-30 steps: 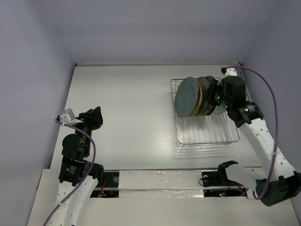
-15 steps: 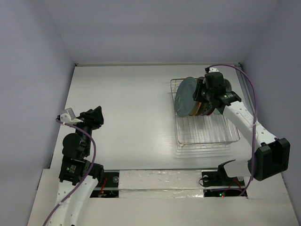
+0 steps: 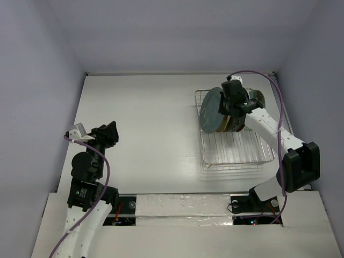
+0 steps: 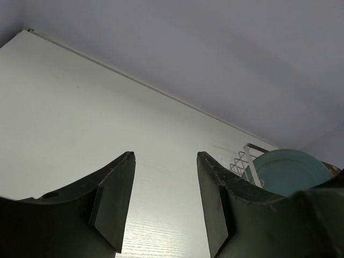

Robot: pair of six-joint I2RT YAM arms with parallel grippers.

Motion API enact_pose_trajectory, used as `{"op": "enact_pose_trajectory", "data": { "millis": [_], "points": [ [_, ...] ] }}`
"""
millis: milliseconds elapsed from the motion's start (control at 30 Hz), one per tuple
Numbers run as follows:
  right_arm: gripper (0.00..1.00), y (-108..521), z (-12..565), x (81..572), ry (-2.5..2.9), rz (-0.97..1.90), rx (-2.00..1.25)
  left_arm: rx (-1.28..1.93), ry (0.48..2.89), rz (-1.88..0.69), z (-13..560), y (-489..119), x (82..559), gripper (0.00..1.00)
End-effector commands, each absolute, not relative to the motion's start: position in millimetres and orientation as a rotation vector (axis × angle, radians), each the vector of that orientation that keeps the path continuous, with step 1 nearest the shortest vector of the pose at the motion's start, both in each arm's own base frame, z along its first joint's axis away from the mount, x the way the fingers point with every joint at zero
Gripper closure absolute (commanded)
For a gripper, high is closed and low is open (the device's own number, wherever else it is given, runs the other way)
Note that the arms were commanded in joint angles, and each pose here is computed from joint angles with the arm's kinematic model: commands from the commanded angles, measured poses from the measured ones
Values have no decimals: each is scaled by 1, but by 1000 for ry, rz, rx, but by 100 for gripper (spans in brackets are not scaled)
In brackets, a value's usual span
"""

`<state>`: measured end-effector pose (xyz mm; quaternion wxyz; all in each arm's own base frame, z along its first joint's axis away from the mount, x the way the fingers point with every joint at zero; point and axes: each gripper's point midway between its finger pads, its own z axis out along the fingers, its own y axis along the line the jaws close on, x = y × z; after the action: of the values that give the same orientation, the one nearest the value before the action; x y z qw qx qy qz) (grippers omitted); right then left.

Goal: Unload the plates from the dish rack

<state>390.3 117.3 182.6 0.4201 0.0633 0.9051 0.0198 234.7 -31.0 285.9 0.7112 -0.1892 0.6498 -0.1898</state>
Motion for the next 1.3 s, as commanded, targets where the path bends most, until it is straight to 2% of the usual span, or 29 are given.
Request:
{"op": "enact_pose_trajectory", "data": {
  "millis": [0,200,367,467,667,700,767,800,967,1100,1267],
  "points": [
    [100,126,249,408,2086,75,196,-407,1385,-443,306,-32,233,53],
    [100,133,332,395,1904,164,203,-420,1372,-427,308,-27,233,53],
    [100,127,427,354,1698,292,241,-434,1369,-412,307,-23,233,53],
    [100,131,451,331,1643,370,230,-435,1367,-414,308,-23,233,52],
    [100,203,448,321,1628,671,170,-456,1361,-389,307,-16,234,51],
    [100,232,432,322,1670,725,126,-457,1364,-388,306,-16,234,51],
    [100,267,434,325,1647,847,132,-457,1366,-388,306,-16,235,51],
    [100,299,413,328,1696,881,96,-457,1369,-387,305,-16,235,51],
    [100,384,408,346,1693,1099,124,-454,1364,-386,307,-15,234,51],
    [100,441,385,361,1737,1208,126,-454,1358,-388,309,-15,233,50],
    [100,480,332,379,1842,1223,163,-452,1360,-385,308,-15,234,50]
  ]
}}
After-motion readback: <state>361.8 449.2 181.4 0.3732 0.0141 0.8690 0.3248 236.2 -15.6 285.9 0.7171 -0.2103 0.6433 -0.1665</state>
